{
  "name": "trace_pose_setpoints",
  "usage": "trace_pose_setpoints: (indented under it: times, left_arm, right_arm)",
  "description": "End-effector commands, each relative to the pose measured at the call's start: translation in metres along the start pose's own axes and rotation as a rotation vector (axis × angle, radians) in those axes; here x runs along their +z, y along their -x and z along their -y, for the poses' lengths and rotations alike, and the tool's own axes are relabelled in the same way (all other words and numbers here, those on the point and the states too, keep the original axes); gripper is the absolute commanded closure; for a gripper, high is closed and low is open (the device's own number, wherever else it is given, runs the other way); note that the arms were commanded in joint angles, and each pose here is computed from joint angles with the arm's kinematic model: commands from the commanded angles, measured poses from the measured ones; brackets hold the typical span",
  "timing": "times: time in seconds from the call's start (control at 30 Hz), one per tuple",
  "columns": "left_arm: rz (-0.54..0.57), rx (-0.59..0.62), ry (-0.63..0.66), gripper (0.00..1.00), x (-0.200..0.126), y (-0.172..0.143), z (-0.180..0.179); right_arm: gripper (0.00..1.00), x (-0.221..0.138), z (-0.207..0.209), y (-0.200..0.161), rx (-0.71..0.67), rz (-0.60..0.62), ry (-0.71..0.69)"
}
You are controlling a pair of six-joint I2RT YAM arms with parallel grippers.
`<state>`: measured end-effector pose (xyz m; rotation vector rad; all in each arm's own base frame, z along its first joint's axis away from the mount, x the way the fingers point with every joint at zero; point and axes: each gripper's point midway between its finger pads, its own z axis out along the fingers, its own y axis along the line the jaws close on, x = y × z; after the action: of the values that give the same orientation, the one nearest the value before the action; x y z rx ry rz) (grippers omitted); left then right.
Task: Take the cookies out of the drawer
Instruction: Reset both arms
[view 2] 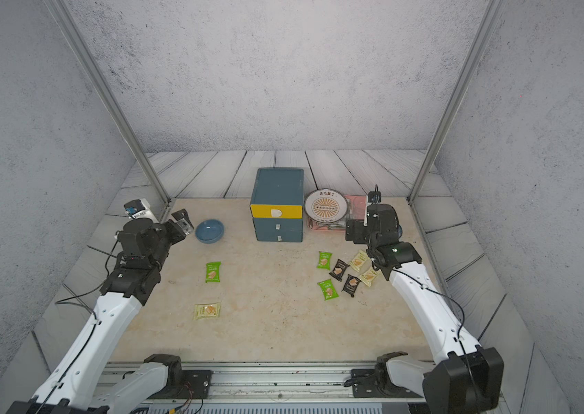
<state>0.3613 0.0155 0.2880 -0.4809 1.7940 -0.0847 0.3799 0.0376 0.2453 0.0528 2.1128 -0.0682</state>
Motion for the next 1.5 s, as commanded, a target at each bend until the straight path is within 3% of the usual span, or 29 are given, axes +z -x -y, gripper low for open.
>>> trace_pose_setpoints:
  times: [0.0, 0.07, 0.2, 0.4, 0.57, 0.63, 0.7, 0.77, 0.83, 0.93, 1.03, 1.47]
  left_arm:
    - [0.083, 0.16, 0.178, 0.02, 0.013, -0.019, -0.049]
    - [0.067, 0.215, 0.25, 0.02, 0.017, -0.038, -0.07]
    - [0.017, 0.272, 0.231, 0.02, 0.033, -0.081, -0.083]
    - [-0.019, 0.232, 0.247, 0.01, 0.051, -0.129, -0.101]
    - [-0.037, 0.3, 0.195, 0.02, 0.073, -0.138, -0.092]
    - [-0.013, 0.318, 0.143, 0.02, 0.082, -0.144, -0.084]
    - [-0.076, 0.355, 0.099, 0.01, 0.088, -0.161, -0.078]
    - [-0.019, 0.361, 0.1, 0.02, 0.091, -0.156, -0.077]
    - [-0.094, 0.355, 0.121, 0.02, 0.088, -0.16, -0.079]
    - [-0.04, 0.358, 0.11, 0.01, 0.09, -0.158, -0.078]
    - [-0.091, 0.361, 0.12, 0.02, 0.089, -0.16, -0.079]
    - [-0.084, 0.367, 0.117, 0.02, 0.09, -0.16, -0.077]
  right_arm:
    - [0.01, 0.017, 0.031, -0.016, 0.089, 0.107, -0.137]
    - [0.01, 0.029, 0.041, -0.041, 0.075, 0.102, -0.196]
    - [0.01, 0.047, 0.052, -0.082, -0.002, -0.01, -0.268]
    - [0.01, 0.059, 0.055, -0.094, 0.029, 0.12, -0.245]
    - [0.01, 0.08, 0.057, -0.104, -0.018, 0.139, -0.249]
    - [0.01, 0.093, 0.062, -0.116, 0.022, 0.114, -0.219]
    - [0.01, 0.099, 0.062, -0.122, 0.036, 0.165, -0.189]
    - [0.01, 0.099, 0.063, -0.122, 0.04, 0.171, -0.187]
    - [0.01, 0.098, 0.062, -0.125, 0.04, 0.115, -0.181]
    - [0.01, 0.098, 0.063, -0.124, 0.041, 0.133, -0.184]
    - [0.01, 0.098, 0.063, -0.124, 0.038, 0.13, -0.184]
    - [0.01, 0.1, 0.063, -0.124, 0.038, 0.119, -0.181]
